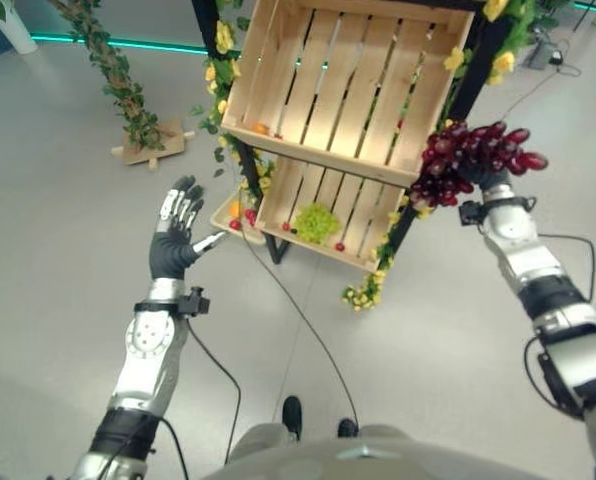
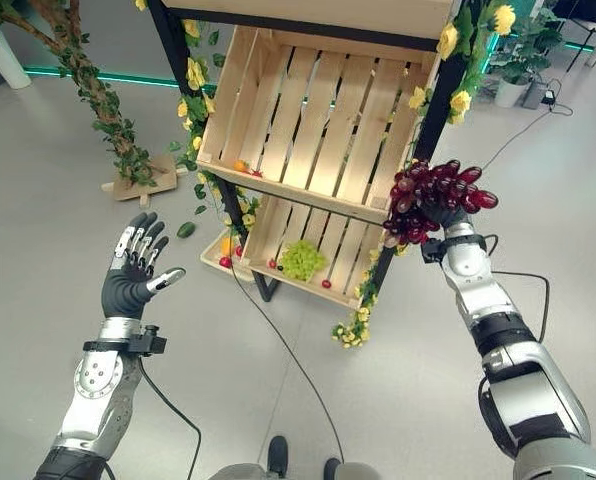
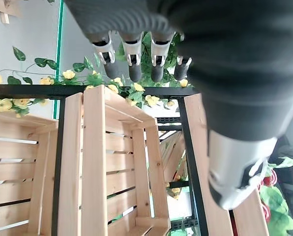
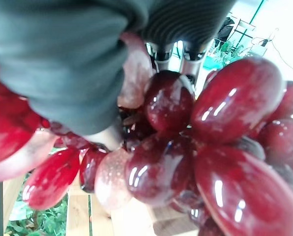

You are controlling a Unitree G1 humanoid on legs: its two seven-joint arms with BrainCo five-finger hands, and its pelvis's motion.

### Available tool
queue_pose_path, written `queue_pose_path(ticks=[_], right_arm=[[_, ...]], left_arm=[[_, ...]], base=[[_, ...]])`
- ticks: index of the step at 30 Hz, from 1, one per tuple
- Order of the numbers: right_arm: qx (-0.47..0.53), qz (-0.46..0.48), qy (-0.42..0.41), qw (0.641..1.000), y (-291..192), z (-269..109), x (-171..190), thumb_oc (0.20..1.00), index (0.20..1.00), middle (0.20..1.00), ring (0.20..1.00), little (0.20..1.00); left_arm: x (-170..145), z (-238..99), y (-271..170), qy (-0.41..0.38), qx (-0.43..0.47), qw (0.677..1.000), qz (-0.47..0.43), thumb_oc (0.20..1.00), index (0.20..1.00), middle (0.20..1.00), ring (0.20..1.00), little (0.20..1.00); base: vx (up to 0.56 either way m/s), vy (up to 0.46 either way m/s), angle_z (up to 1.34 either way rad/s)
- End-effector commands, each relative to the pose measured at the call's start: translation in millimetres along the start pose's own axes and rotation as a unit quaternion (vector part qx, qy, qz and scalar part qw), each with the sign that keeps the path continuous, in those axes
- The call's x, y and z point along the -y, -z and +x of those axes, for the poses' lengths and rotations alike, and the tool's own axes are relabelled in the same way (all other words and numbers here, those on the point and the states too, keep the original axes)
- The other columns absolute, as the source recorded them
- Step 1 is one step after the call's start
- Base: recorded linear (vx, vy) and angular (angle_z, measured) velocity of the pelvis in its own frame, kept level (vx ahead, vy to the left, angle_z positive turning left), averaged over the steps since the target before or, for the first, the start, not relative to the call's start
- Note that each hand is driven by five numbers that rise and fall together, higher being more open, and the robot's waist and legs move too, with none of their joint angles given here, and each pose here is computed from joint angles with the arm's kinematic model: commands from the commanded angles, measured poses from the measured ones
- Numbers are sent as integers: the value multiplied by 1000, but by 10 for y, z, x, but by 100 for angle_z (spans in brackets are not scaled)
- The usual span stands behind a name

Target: Pick up the fruits from the basket on one side to the basket on the other side

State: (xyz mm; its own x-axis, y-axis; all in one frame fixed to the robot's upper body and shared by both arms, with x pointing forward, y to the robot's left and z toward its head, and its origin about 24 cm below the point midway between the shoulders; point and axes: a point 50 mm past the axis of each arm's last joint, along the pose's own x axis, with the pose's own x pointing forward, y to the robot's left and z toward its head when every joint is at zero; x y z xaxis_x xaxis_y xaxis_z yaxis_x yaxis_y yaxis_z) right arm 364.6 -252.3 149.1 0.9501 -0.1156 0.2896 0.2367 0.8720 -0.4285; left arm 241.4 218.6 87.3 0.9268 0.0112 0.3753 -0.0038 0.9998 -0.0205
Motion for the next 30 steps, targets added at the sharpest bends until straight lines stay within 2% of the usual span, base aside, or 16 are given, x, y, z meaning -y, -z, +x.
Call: queue_pose_path(ticks=[1,7,10,14,19,30], right_arm=[[48,22,58,997,-395,267,200,200,200,200,200,200],[23,16,50,998,-148,77,231,200,200,200,200,200],[30,14,61,998,-177,85,311,200,200,200,200,200],[48,20,52,997,-243,77,233,200,200,200,200,200],[51,69,49,995,-109,-206,120,200,200,200,200,200],[64,88,63,992,15,-645,159,200,200,200,200,200]], left_arm=[[-41,114,-209,2,54,999,0,1000,1000,1000,1000,1000],[-54,119,-205,9,51,998,34,1000,1000,1000,1000,1000],[-40,140,-242,22,61,997,45,1000,1000,1000,1000,1000],[-52,190,-268,3,74,997,28,1000,1000,1000,1000,1000],[-35,168,-219,-16,67,998,16,1000,1000,1000,1000,1000],[87,202,-170,-3,60,998,8,1000,1000,1000,1000,1000]], base=[[22,116,-12],[25,145,-4],[29,127,12],[197,-67,0],[163,-149,35],[110,-101,21]])
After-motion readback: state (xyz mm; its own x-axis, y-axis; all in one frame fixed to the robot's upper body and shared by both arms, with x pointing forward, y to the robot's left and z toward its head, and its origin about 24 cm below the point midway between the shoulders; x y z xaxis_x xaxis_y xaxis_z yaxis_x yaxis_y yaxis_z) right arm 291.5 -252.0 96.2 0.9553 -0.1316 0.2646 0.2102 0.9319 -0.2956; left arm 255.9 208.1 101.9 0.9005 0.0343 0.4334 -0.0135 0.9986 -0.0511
